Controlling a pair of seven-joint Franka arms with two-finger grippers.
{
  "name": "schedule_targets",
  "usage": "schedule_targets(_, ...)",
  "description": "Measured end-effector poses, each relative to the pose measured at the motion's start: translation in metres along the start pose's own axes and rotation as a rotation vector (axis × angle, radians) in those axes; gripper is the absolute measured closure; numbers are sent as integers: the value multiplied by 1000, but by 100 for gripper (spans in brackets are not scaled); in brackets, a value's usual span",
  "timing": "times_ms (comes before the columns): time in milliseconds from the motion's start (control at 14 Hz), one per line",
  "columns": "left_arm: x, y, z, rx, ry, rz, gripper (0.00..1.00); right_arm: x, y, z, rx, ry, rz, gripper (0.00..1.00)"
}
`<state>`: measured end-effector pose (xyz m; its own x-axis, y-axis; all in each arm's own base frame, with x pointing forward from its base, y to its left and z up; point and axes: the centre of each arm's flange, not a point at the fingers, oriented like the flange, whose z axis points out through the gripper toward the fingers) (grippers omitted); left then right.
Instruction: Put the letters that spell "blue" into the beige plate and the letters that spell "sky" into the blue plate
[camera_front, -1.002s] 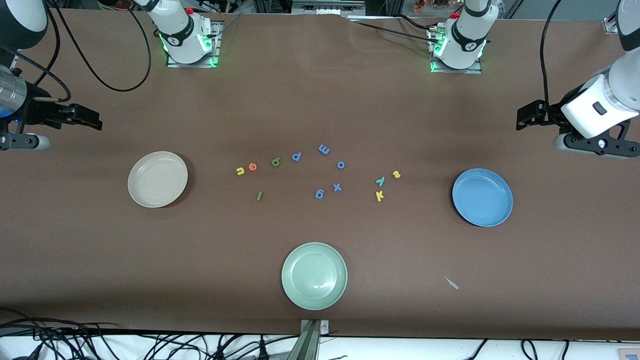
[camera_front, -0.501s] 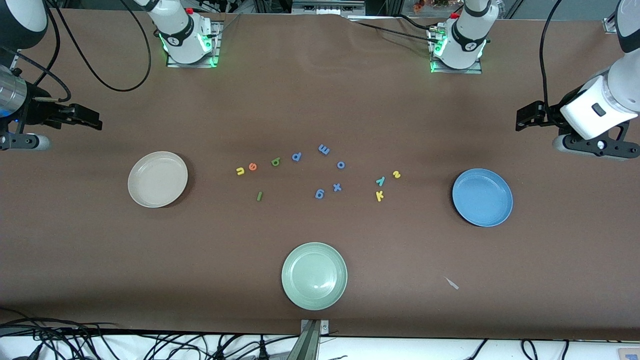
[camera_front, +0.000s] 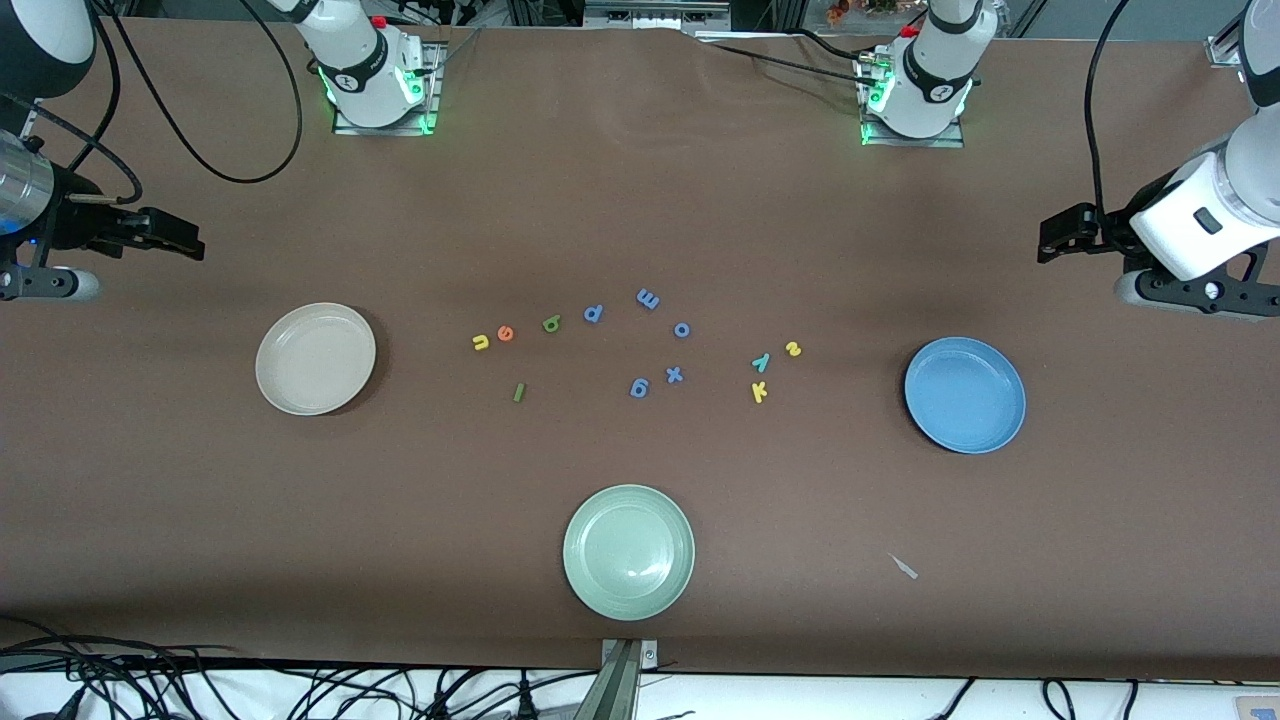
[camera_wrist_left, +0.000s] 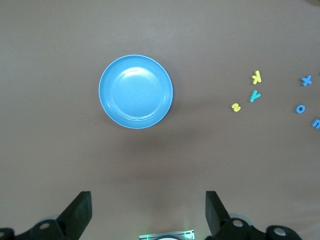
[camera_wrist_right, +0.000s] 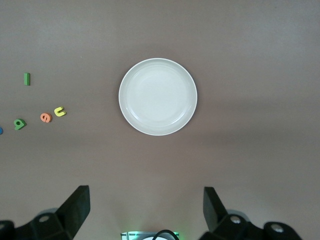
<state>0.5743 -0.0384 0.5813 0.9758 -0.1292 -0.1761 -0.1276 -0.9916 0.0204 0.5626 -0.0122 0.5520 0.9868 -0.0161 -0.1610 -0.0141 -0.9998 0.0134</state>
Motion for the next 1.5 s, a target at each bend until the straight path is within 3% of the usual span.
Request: schedule_targets(1503, -30, -1, -6, 1, 29, -19, 0, 0, 0, 0, 0, 0, 0, 0)
